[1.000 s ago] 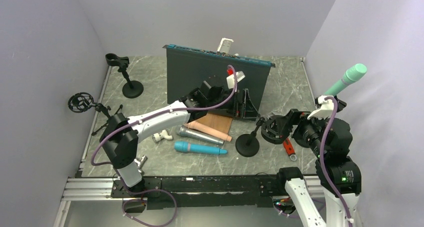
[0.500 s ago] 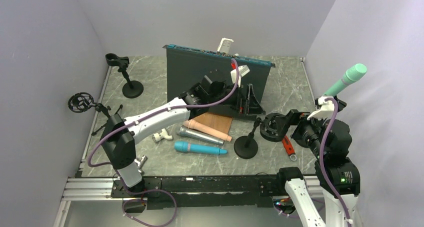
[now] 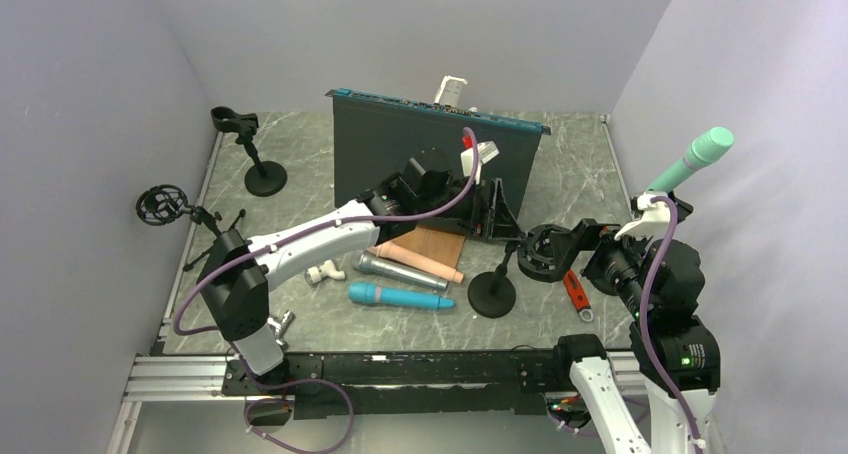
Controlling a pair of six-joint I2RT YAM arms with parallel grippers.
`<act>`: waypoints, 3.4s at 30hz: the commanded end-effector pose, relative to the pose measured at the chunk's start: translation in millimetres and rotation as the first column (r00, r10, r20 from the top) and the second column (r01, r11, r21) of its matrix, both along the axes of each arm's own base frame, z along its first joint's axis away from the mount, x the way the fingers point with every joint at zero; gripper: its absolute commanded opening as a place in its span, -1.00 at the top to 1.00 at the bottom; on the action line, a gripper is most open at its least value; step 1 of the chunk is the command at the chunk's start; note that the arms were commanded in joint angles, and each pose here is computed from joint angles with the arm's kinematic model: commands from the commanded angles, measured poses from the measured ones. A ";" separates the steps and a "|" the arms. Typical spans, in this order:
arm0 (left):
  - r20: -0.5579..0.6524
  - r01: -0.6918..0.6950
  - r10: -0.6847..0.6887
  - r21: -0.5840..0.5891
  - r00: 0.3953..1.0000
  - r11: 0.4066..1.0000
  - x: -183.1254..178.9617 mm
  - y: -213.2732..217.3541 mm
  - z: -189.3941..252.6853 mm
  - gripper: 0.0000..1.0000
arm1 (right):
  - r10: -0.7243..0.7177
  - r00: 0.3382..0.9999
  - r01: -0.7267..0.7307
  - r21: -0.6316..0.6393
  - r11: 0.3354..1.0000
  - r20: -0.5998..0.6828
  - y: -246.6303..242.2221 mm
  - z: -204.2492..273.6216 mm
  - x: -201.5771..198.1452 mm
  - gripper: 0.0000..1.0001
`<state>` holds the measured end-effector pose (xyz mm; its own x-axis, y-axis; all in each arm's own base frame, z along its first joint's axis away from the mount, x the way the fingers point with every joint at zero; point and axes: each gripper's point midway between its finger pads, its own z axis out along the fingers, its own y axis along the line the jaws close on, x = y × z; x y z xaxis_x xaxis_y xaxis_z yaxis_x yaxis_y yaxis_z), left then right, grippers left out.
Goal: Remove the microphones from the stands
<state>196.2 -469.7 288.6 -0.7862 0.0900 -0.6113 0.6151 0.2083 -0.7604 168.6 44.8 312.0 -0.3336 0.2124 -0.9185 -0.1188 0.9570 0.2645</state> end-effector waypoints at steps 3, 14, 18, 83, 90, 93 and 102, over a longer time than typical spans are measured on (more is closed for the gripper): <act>0.040 0.020 -0.019 -0.039 0.999 0.999 -9.2 6.1 13.6 -0.53 | 0.013 0.998 -0.015 0.023 1.000 0.062 4.1 16.5 3.6 -0.93; 0.030 -0.033 0.030 0.105 0.999 0.994 -0.4 14.0 -43.5 -0.04 | 0.013 0.998 -0.015 0.029 0.999 0.069 4.7 17.7 4.4 -0.93; -0.002 -0.031 0.032 0.155 0.999 0.987 -1.4 16.2 -75.1 0.05 | 0.014 0.998 -0.016 0.026 1.000 0.069 4.5 17.3 4.6 -0.93; 0.679 -0.473 0.317 0.051 0.662 0.880 15.5 207.3 115.2 -0.99 | 0.146 0.871 -0.035 0.237 0.971 -0.469 47.0 -37.2 1.2 -0.49; 0.737 -0.516 0.299 0.077 0.605 0.853 25.6 221.1 97.4 -0.99 | 0.098 0.825 -0.033 0.125 0.992 -0.557 68.8 -56.2 5.1 -0.48; 0.753 -0.539 0.285 0.108 0.593 0.835 32.0 225.7 80.5 -0.99 | -0.052 0.810 0.038 -0.036 0.999 -0.585 54.9 -64.8 5.6 -0.49; 0.762 -0.589 0.299 0.131 0.574 0.797 42.8 237.6 44.8 -0.99 | -0.220 0.786 0.074 -0.266 0.961 -0.578 60.3 -81.5 10.1 -0.36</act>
<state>231.7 -240.2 315.8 -0.2328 0.2207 -0.9472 0.6887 0.7250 -0.0003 171.3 120.8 223.1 -0.8529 0.1049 -0.5114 0.0367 0.9892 0.1416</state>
